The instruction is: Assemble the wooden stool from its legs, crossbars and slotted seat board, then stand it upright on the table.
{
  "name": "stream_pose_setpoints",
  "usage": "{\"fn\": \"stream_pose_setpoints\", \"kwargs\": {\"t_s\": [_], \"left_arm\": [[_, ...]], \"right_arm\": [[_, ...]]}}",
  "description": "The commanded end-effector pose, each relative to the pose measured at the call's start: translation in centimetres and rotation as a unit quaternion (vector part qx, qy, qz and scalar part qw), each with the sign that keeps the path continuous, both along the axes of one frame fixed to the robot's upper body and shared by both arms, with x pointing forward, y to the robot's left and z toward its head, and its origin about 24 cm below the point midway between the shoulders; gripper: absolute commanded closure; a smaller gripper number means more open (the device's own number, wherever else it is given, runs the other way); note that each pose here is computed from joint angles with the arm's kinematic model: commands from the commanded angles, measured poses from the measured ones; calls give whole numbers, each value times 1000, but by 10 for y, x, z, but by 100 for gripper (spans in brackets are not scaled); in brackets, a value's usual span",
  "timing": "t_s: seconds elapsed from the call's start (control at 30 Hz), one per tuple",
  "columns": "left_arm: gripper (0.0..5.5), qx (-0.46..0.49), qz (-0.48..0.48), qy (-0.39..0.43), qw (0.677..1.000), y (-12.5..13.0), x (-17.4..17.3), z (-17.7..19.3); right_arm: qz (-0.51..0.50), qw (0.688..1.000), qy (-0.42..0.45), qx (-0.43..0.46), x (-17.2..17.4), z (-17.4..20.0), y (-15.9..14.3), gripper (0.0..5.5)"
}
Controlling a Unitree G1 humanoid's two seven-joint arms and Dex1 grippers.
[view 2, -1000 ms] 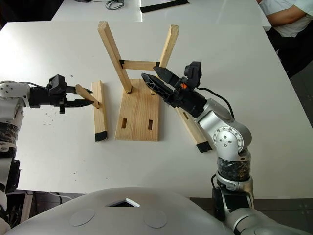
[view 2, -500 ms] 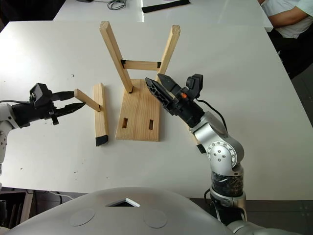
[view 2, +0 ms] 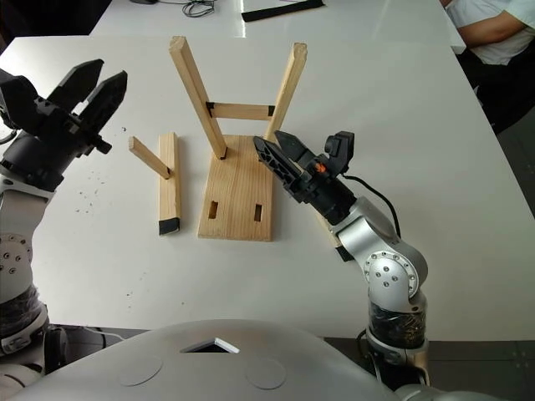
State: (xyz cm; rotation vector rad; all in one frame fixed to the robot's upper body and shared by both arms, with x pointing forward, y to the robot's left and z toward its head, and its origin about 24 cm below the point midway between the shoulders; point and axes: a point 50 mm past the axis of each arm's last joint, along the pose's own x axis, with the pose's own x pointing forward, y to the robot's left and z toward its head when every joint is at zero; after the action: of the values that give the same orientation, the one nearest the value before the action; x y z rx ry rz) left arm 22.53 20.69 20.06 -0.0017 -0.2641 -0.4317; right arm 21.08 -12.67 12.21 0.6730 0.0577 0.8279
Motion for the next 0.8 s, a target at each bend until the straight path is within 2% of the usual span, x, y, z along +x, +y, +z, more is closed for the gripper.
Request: {"fn": "stream_pose_setpoints", "kwargs": {"t_s": [0.03, 0.1, 0.23, 0.57, 0.67, 0.8], "left_arm": [[343, -27, 128, 78, 988, 2, 14, -33], [343, -41, 142, 107, 983, -8, 6, -49], [343, -70, 166, 98, 979, -22, 10, -51], [343, -100, 203, -22, 974, -15, 25, 8], [343, -79, 199, 26, 976, -18, 32, -14], [343, -61, 204, 172, 962, -23, 42, -84]], "right_arm": [[11, 1000, -4, 4, 4, 6, 3, 194], [19, 1000, -3, 3, 4, 6, 4, 194], [26, 1000, -3, 6, 6, 8, 8, 194], [31, 999, -6, 9, 8, 10, 9, 194], [36, 999, -5, 13, 11, 10, 13, 194], [50, 999, -5, 14, 14, 11, 18, 194]]}}
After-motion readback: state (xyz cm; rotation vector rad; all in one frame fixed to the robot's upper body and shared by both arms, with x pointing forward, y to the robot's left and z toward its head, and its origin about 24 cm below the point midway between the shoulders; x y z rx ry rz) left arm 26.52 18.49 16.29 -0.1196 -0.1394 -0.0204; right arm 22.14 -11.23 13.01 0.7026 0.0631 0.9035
